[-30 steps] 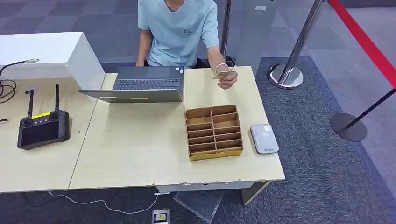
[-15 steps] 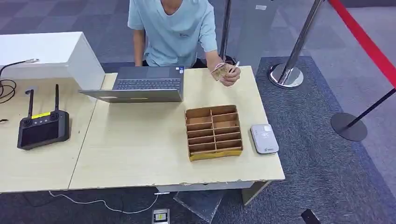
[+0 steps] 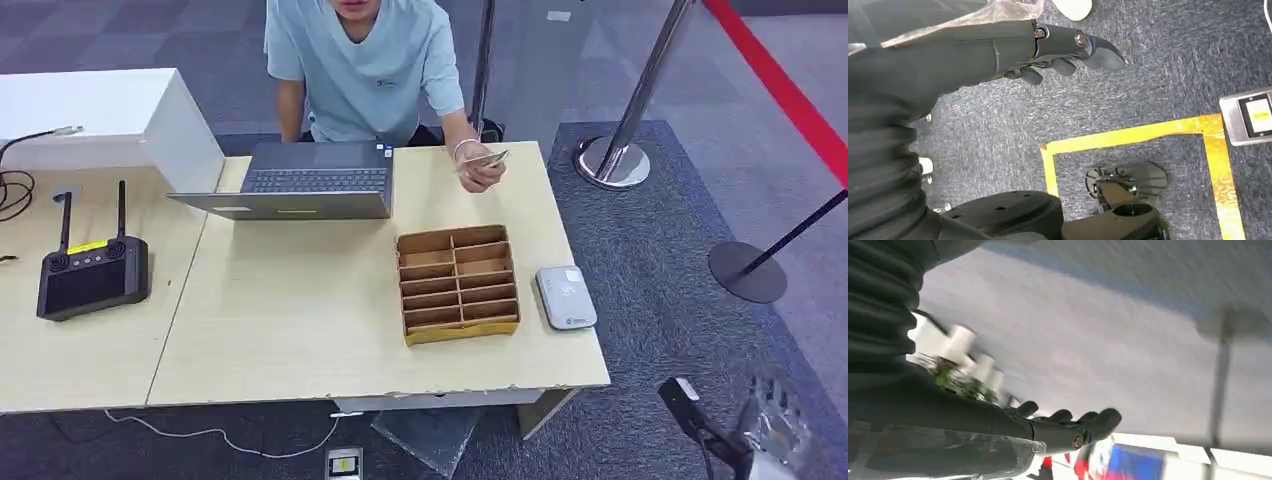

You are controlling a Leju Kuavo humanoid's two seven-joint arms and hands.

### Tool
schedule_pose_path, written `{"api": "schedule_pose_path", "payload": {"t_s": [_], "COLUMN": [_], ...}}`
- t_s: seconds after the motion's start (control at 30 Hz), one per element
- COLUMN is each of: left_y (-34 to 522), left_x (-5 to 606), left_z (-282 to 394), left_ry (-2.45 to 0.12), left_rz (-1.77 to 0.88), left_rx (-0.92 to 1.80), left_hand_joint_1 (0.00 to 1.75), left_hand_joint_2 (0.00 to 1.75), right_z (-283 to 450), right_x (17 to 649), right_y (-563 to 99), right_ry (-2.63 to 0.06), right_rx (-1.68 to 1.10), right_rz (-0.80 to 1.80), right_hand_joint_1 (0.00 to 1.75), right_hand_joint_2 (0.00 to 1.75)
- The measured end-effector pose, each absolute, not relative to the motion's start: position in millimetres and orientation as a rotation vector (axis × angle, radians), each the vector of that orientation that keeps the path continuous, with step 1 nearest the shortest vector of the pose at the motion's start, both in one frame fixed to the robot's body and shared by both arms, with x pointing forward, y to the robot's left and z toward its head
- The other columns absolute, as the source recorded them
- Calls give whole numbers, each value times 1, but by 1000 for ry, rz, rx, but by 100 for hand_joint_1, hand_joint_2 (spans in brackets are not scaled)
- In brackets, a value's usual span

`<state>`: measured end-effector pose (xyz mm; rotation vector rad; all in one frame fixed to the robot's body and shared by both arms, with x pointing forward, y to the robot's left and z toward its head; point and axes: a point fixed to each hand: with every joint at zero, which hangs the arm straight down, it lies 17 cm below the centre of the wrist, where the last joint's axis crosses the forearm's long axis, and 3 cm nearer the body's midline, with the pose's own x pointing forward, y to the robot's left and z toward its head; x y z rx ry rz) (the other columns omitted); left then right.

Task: Pass the card to the sensor for recognition and then transmit it.

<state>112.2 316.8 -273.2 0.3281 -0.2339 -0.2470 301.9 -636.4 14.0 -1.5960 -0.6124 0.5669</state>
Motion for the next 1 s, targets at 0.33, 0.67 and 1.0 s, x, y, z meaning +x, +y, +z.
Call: {"api": "schedule_pose_path", "payload": {"t_s": [0.33, 0.67, 1.0], "left_y": [317, 316, 313], "left_x": [113, 117, 124], "left_z": [-273, -272, -271], "left_ry": [-244, -258, -283], "left_rz": [-238, -240, -256], "left_rx": [327, 322, 307], "left_hand_joint_1": [0, 0, 0], "left_hand_joint_2": [175, 175, 175], "right_z": [246, 386, 385], "right_x": [376, 394, 456], "right_y": [-562, -446, -296], "right_ry": [-1111, -1636, -1924], "right_rx": [-1942, -1912, -1378], "right_rz": [473, 387, 630], "right_hand_joint_1": [0, 0, 0], "right_hand_joint_2": [175, 175, 175]}}
